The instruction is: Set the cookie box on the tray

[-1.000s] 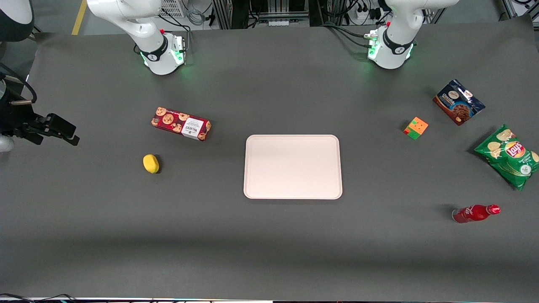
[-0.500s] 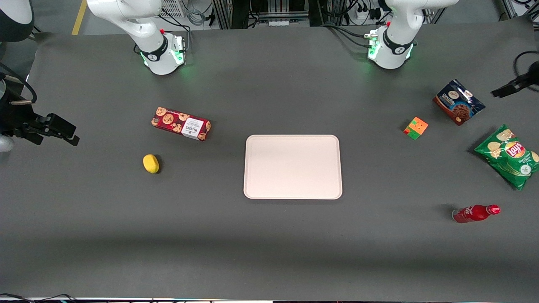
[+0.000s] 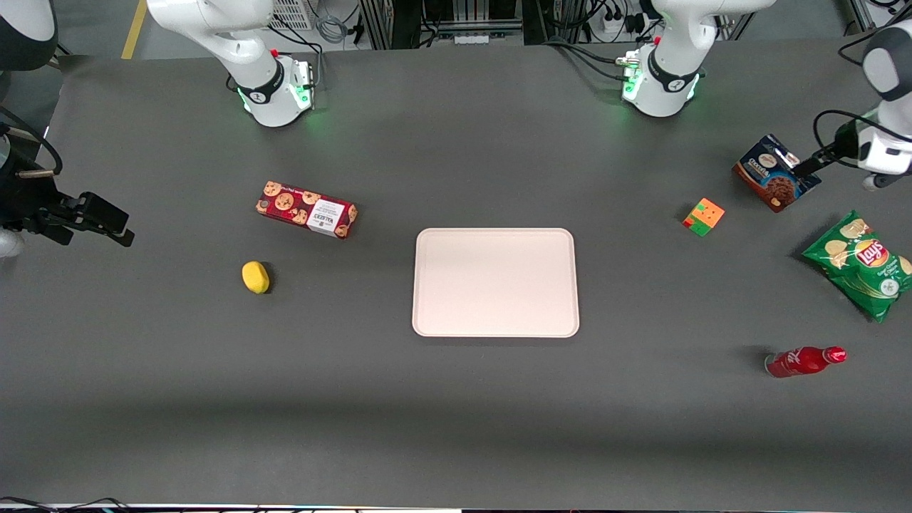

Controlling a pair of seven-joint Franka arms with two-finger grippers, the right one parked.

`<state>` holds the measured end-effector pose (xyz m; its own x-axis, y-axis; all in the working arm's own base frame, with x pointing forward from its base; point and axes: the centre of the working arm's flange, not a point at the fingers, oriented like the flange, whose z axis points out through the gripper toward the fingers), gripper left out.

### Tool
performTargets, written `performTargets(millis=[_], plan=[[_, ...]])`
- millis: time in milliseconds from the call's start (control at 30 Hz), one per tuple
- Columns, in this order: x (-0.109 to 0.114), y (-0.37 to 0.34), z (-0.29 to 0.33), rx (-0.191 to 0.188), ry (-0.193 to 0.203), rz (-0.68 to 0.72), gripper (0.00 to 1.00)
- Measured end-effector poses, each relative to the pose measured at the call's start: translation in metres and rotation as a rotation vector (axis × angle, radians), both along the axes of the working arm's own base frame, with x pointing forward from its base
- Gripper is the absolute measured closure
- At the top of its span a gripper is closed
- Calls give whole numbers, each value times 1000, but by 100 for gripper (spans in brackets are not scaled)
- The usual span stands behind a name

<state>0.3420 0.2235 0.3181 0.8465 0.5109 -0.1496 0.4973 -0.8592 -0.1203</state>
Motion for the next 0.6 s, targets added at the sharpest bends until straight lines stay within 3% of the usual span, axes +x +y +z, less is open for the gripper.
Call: performTargets(millis=[167, 400, 533, 600], plan=[[-20, -1, -28, -5, -33, 7, 0], [-32, -11, -56, 0, -102, 4, 0], [-35, -12, -70, 11, -112, 4, 3], [-35, -11, -75, 16, -107, 3, 11]])
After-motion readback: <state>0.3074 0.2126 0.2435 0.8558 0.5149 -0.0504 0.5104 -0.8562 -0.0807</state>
